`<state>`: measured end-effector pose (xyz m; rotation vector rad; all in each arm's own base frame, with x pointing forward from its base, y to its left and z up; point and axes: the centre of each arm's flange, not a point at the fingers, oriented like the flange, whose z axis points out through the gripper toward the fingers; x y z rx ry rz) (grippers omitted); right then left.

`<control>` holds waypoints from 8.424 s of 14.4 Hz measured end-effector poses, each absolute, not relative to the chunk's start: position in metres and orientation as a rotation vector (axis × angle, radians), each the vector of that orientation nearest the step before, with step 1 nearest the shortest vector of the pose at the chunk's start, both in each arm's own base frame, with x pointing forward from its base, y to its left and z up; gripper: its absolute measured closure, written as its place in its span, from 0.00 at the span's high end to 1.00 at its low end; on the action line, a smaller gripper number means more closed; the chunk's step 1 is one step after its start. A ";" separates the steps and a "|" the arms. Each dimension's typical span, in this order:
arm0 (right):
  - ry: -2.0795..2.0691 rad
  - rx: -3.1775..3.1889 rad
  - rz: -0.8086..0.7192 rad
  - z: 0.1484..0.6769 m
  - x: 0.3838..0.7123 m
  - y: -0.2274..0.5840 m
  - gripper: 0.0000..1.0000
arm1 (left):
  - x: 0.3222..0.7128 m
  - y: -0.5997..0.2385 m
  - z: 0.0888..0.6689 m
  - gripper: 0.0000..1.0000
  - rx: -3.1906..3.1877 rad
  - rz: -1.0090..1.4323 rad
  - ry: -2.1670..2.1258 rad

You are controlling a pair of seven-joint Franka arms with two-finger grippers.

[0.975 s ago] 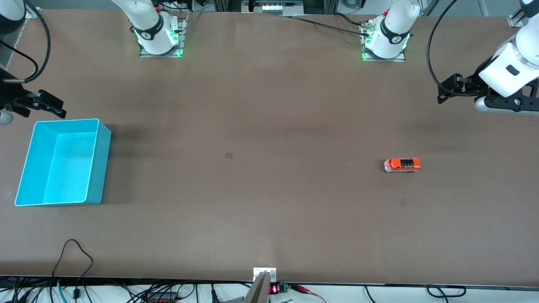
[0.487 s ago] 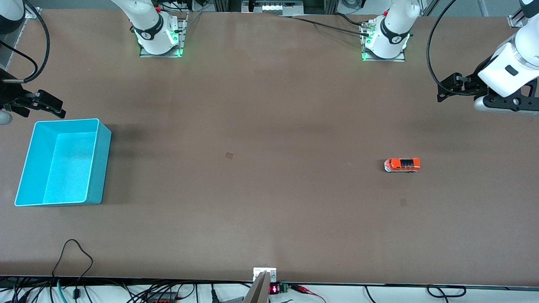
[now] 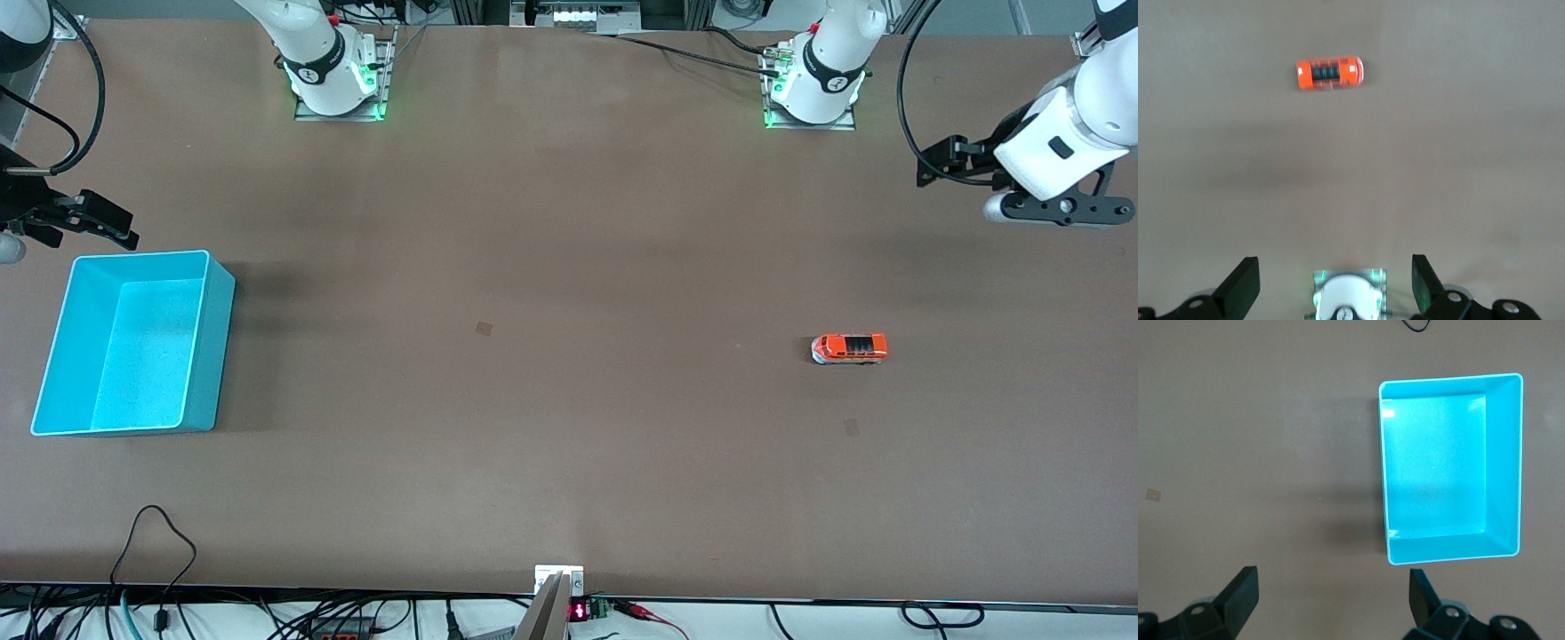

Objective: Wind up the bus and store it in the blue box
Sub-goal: 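Move the left gripper down over the orange toy bus, then close the left gripper on the orange bus roof, then drag the bus backward along the table with the left gripper to wind it, then open the left gripper, releasing the bus to drive toward the blue box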

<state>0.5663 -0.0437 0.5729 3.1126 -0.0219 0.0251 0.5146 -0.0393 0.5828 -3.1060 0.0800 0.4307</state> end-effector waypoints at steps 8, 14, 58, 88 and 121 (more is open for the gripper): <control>-0.022 3.113 0.024 0.572 0.566 -0.044 1.00 | 0.511 -0.043 0.574 1.00 -3.085 0.530 0.615; -0.022 3.113 0.021 0.572 0.567 -0.044 1.00 | 0.537 -0.037 0.540 1.00 -2.939 0.528 1.125; -0.040 3.112 0.013 0.569 0.567 -0.050 1.00 | 0.580 -0.002 0.198 0.52 -2.186 0.031 2.242; -0.049 3.111 0.025 0.565 0.571 -0.054 1.00 | 0.579 0.153 0.198 0.52 -2.247 0.042 2.190; -0.050 3.111 0.025 0.564 0.571 -0.054 1.00 | 0.585 0.187 0.188 1.00 -2.249 0.042 2.203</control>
